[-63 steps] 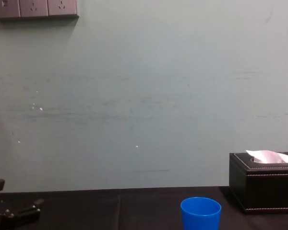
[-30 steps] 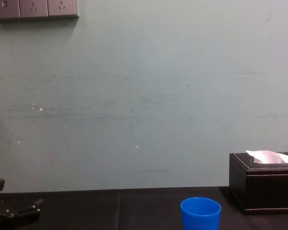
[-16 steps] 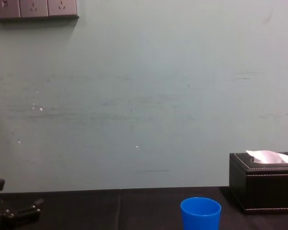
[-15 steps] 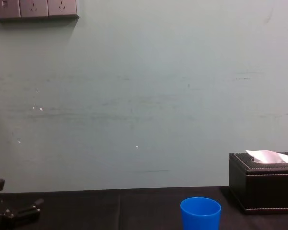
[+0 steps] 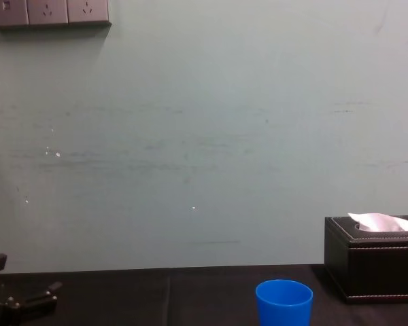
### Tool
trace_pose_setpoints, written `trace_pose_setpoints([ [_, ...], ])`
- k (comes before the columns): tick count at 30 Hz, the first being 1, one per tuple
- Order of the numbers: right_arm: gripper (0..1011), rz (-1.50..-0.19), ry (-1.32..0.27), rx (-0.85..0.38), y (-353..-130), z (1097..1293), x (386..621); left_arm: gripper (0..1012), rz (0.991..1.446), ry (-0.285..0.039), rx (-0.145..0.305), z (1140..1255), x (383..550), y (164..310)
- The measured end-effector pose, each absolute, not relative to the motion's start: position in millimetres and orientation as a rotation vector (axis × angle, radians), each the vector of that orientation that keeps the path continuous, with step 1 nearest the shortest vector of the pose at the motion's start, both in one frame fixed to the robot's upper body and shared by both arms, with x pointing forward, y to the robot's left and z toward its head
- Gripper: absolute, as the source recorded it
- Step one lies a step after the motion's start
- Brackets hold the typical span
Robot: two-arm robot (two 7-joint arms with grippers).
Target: Stack the three plastic cups sequentially using one hand.
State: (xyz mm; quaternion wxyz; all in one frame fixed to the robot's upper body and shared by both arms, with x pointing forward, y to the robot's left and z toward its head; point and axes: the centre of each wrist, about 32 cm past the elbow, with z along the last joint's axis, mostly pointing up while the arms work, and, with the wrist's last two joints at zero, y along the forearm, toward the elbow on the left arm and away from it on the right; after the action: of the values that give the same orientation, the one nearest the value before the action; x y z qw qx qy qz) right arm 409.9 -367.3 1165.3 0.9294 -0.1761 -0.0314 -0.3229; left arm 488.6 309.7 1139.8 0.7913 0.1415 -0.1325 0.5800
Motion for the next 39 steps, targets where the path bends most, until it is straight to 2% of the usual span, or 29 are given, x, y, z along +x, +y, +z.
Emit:
trace_pose_setpoints([
  [17,1004,-0.664,-0.026,-0.331,-350.8,1156.3,412.5,1010,1.248,-0.285,0.304,1139.8,488.6,309.7],
  [39,1004,-0.687,-0.010,-0.313,-340.4,1151.2,420.8,1010,1.248,-0.285,0.304,1139.8,488.6,309.7],
])
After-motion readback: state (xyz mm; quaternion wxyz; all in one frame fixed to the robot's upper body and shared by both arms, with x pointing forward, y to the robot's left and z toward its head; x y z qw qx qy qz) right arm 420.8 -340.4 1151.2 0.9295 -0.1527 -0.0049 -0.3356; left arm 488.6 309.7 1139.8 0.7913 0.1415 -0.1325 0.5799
